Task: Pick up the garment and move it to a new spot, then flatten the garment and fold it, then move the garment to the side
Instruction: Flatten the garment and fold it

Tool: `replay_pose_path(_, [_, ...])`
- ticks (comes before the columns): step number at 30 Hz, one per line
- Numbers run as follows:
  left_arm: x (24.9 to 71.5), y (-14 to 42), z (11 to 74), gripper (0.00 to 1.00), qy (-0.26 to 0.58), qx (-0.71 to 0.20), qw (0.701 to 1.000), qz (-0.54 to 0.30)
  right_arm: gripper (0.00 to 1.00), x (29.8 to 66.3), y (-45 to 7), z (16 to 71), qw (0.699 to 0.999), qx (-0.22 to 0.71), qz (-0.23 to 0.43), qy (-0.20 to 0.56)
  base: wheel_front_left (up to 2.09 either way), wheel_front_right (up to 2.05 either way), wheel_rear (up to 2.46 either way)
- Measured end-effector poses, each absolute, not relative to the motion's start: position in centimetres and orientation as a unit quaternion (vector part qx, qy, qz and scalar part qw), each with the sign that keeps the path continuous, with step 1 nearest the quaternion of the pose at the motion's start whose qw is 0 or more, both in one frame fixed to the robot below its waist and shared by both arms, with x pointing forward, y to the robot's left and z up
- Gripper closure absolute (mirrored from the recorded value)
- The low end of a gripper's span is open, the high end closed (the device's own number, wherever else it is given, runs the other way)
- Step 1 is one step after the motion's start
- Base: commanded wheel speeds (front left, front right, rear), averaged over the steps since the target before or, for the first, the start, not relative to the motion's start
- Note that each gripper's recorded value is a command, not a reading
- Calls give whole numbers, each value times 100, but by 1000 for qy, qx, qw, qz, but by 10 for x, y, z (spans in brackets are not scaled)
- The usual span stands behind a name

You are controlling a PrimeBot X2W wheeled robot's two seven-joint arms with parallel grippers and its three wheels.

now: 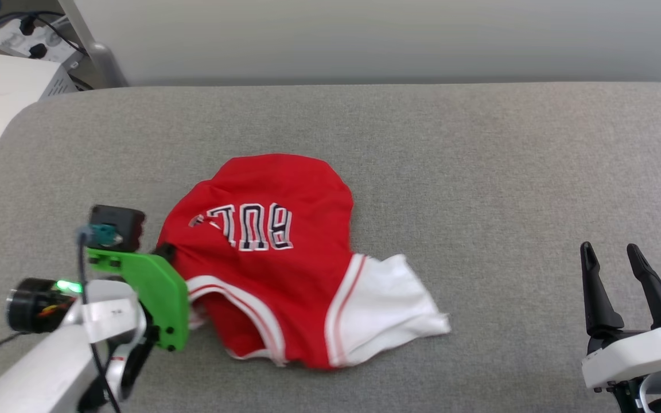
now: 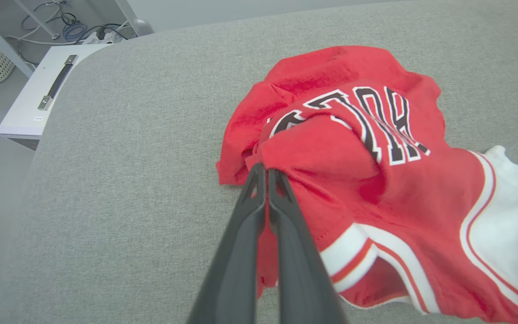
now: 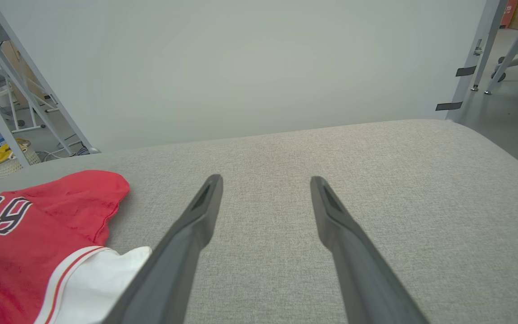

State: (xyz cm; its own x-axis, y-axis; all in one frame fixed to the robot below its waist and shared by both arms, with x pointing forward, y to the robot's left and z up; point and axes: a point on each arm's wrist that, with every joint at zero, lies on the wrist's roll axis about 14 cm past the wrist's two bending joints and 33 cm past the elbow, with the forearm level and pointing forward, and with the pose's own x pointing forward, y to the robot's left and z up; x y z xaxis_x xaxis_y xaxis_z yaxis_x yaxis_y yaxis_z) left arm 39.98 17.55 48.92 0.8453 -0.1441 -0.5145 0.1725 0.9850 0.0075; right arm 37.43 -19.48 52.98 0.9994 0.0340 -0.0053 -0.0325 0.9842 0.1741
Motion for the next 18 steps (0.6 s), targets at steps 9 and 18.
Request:
replay_pose_path(9, [370, 181, 464, 100, 328, 3, 943, -59, 0, 372, -192, 532, 995, 93, 22, 3, 0, 0, 0])
replay_pose_path(18, [353, 170, 380, 100, 428, -81, 899, -37, 0, 373, -203, 515, 995, 91, 2, 31, 0, 0, 0])
